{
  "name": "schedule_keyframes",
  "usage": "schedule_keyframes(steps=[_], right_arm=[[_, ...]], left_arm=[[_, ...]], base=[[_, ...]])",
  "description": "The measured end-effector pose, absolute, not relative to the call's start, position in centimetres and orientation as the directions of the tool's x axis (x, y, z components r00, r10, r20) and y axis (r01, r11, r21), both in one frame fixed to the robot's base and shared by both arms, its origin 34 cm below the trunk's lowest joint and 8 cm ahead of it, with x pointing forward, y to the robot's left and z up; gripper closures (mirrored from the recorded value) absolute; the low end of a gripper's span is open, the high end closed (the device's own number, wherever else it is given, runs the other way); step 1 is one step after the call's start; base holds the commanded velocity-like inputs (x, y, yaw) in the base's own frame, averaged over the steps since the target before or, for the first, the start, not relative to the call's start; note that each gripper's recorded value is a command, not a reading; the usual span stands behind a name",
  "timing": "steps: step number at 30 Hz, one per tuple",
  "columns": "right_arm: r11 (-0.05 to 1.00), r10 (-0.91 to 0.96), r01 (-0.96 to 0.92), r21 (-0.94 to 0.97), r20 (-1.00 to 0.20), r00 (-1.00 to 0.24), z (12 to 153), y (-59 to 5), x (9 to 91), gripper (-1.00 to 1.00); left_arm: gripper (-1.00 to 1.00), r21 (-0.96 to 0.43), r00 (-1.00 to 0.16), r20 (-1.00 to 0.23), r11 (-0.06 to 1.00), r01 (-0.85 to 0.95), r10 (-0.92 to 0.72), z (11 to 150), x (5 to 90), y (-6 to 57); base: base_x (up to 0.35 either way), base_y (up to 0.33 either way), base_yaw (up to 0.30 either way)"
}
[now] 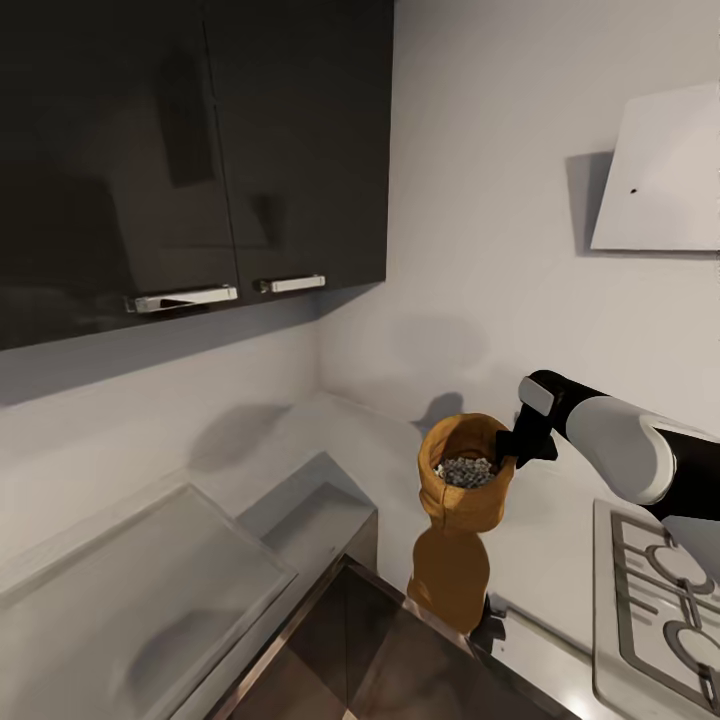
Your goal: In the kitchen, take the popcorn bag from the countertop, put it into the microwave, and heat it until the popcorn is cooked so the cooked popcorn ends up inside the bag.
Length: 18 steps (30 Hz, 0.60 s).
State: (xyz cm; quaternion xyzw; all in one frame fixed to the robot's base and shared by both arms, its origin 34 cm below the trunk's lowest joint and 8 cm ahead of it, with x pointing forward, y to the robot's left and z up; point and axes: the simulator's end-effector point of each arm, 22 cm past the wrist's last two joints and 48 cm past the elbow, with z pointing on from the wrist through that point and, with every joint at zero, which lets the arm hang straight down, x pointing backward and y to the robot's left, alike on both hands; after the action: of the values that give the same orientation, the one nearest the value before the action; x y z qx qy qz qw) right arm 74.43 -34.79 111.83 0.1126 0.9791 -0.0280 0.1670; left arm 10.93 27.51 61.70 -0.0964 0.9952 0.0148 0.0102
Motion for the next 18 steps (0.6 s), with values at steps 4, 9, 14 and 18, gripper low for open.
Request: schedule_keyframes(steps=[4, 9, 14, 18], right_arm=[[0.973, 0.211, 0.230, -0.015, -0.340, -0.917, 112.2, -34.8, 74.4, 1.00], [0.973, 0.211, 0.230, -0.015, -0.347, -0.914, 112.7, -34.8, 74.2, 1.00], [0.973, 0.212, 0.230, -0.010, -0.354, -0.911, 113.3, -34.8, 74.1, 1.00], [0.973, 0.212, 0.230, -0.009, -0.361, -0.908, 113.7, -34.8, 74.1, 1.00]], left_arm=[[-1.00, 0.025, -0.981, -0.029, 0.981, -0.192, -0.192, 61.7, 11.2, 27.4], [-1.00, 0.024, -0.981, -0.037, 0.981, -0.192, -0.191, 61.7, 11.5, 27.5], [-1.00, 0.022, -0.981, -0.045, 0.981, -0.191, -0.190, 61.7, 11.8, 27.4], [-1.00, 0.021, -0.980, -0.052, 0.981, -0.192, -0.190, 61.7, 12.1, 27.4]], base=[[0.000, 0.000, 0.000], [0.000, 0.000, 0.000], [0.000, 0.000, -0.049], [0.000, 0.000, -0.151]])
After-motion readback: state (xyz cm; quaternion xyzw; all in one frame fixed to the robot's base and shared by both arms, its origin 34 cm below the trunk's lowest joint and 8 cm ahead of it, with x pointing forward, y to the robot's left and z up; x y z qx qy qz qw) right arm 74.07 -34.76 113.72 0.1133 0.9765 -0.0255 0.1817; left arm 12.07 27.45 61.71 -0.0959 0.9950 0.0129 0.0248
